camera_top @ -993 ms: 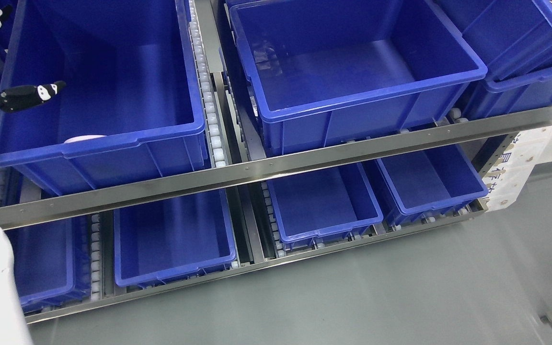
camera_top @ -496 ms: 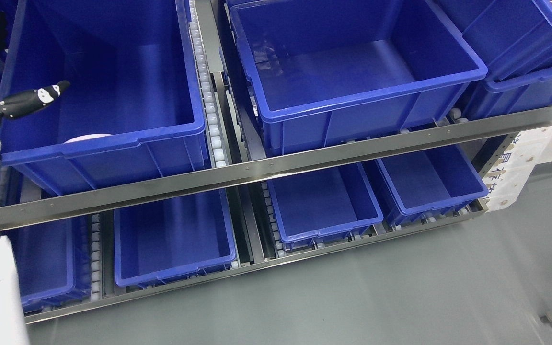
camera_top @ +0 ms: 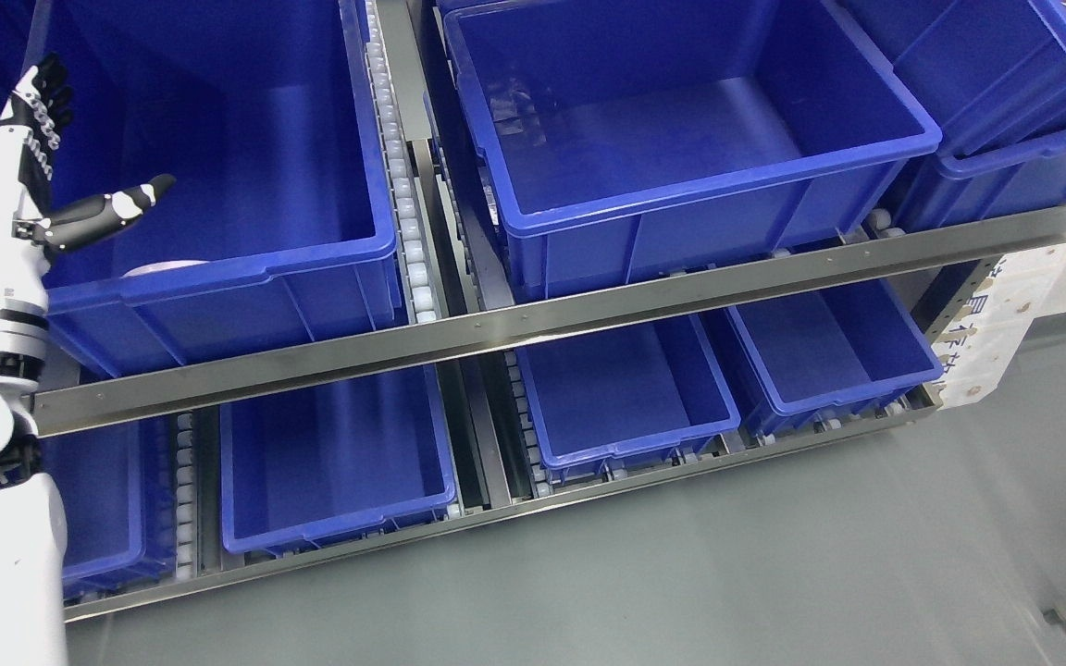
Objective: Stack pink IKEA bowls on left shelf middle
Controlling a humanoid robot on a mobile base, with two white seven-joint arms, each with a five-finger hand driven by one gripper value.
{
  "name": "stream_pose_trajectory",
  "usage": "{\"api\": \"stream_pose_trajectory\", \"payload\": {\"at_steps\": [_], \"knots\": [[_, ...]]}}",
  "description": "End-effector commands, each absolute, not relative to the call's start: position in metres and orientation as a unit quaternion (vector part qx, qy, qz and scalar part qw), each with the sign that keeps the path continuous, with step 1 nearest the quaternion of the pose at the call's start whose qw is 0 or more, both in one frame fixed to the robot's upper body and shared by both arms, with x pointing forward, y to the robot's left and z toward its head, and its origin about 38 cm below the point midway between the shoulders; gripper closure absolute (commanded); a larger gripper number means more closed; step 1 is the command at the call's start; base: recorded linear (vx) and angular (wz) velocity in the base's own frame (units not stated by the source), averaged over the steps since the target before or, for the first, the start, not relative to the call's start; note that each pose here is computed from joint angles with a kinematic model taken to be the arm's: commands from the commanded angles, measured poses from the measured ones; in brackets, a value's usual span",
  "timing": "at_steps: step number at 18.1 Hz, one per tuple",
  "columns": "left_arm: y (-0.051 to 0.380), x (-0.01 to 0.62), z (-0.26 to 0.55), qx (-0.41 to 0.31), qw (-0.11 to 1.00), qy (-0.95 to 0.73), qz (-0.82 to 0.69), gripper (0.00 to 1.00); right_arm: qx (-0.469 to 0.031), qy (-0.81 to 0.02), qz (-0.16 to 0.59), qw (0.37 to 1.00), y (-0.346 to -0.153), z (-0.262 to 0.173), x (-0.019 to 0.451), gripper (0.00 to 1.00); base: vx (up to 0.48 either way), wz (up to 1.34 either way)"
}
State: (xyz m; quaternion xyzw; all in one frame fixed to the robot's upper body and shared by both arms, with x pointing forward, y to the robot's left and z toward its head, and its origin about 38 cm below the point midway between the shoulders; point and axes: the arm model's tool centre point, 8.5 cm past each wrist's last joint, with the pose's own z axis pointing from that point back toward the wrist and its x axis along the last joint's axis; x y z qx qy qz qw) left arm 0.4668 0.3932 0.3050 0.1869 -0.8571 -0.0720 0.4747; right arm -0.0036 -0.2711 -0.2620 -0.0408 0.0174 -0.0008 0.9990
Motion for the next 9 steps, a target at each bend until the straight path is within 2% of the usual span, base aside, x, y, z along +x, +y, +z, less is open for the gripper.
{"api": "stream_pose_trajectory", "payload": {"at_steps": [1,4,9], "knots": [[0.359,0.479,0.291,0.127,0.486,-0.861,-0.078,0.0,-0.049,0.001,-0.005,0.999,-0.282,-0.261,0.007,0.0,0.0,0.0],[0.36,0.48,0.288,0.111,0.491,-0.862,-0.062,0.0,-0.049,0.001,-0.005,0.999,-0.282,-0.261,0.007,0.0,0.0,0.0],[0.374,0.482,0.281,0.136,0.498,-0.856,-0.012,0.0,-0.049,0.001,-0.005,0.999,-0.282,-0.261,0.007,0.0,0.0,0.0]]}}
